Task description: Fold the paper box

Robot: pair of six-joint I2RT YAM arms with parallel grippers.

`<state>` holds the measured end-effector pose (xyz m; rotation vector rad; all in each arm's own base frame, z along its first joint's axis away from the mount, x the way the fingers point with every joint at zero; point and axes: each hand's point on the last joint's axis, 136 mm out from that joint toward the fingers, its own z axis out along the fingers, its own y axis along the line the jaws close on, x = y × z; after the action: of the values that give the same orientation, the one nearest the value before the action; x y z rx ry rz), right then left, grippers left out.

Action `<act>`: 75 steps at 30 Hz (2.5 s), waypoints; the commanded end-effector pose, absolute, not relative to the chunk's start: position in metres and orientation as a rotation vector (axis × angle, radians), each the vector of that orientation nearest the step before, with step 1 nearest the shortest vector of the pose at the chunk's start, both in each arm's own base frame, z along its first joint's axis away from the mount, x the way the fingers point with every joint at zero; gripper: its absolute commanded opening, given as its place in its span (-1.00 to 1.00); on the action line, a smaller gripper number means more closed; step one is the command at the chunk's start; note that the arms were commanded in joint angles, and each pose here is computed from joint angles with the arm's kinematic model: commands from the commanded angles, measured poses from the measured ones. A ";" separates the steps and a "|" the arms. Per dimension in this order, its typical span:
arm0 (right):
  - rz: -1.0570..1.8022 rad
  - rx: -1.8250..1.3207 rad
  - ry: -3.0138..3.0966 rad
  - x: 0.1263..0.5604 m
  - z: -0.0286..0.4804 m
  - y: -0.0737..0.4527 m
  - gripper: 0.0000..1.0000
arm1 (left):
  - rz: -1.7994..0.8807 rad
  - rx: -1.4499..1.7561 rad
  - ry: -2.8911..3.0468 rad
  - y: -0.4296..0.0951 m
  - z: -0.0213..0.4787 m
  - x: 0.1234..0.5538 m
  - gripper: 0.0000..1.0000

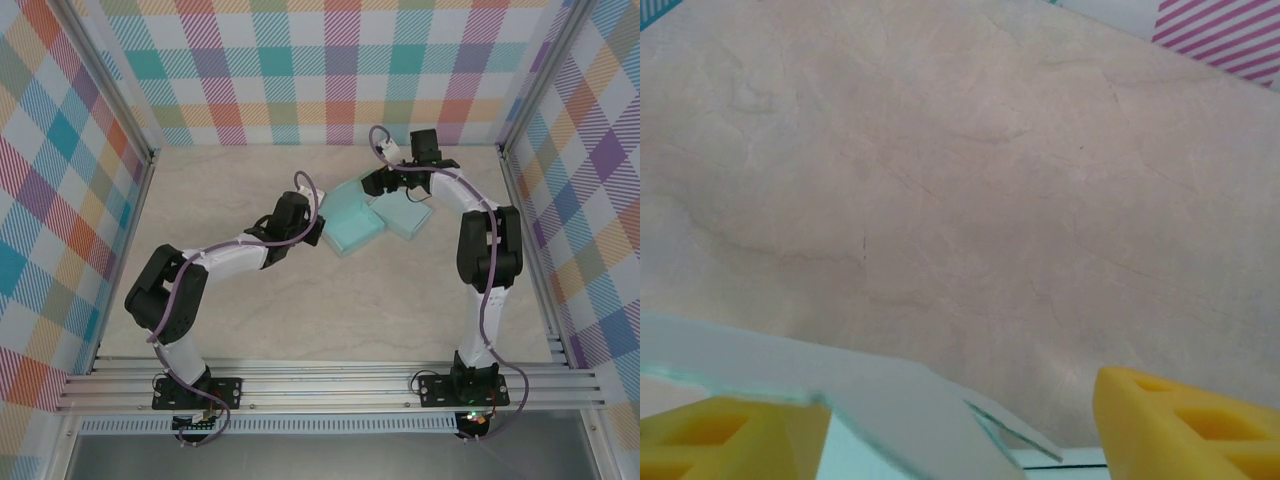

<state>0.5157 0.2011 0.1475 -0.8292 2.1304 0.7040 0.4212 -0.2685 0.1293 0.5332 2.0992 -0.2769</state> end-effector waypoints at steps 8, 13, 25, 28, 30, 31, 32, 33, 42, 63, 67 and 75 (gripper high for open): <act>0.816 -0.858 2.142 0.503 0.138 0.210 0.15 | -0.291 0.523 2.087 -0.272 0.139 0.432 -1.00; 0.803 -0.836 2.168 0.502 0.135 0.207 -0.24 | -0.275 0.494 2.092 -0.268 0.142 0.435 -1.00; 0.559 -0.762 2.208 0.485 0.137 0.228 -1.00 | -0.344 0.215 2.120 -0.266 0.151 0.451 -1.00; 0.452 -0.740 2.218 0.482 0.133 0.242 -1.00 | -0.324 0.131 2.132 -0.262 0.151 0.458 -1.00; 0.391 -0.718 2.219 0.481 0.132 0.251 -1.00 | -0.313 0.071 2.130 -0.257 0.151 0.460 -1.00; 0.358 -0.702 2.218 0.481 0.131 0.256 -1.00 | -0.313 0.046 2.127 -0.255 0.150 0.461 -1.00; 0.337 -0.688 2.216 0.480 0.131 0.262 -1.00 | -0.314 0.021 2.125 -0.253 0.150 0.462 -1.00; 0.317 -0.678 2.209 0.480 0.131 0.266 -1.00 | -0.316 -0.001 2.123 -0.252 0.149 0.462 -1.00; 0.241 -0.574 2.154 0.470 0.128 0.302 -1.00 | -0.382 -0.203 2.084 -0.247 0.144 0.468 -1.00; 0.414 -0.354 2.157 0.409 0.112 0.322 -1.00 | -0.331 -0.270 2.112 -0.227 0.086 0.430 -1.00; 0.472 -0.320 2.158 0.406 0.122 0.328 -1.00 | -0.310 -0.259 2.114 -0.226 0.077 0.422 -1.00; 0.562 -0.254 2.157 0.412 0.132 0.341 -1.00 | -0.245 -0.246 2.139 -0.223 0.057 0.412 -1.00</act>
<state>0.4352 0.2930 0.1244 -0.1751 2.1345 0.3374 0.4374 -0.2013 0.0975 -0.3472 1.9981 -0.2160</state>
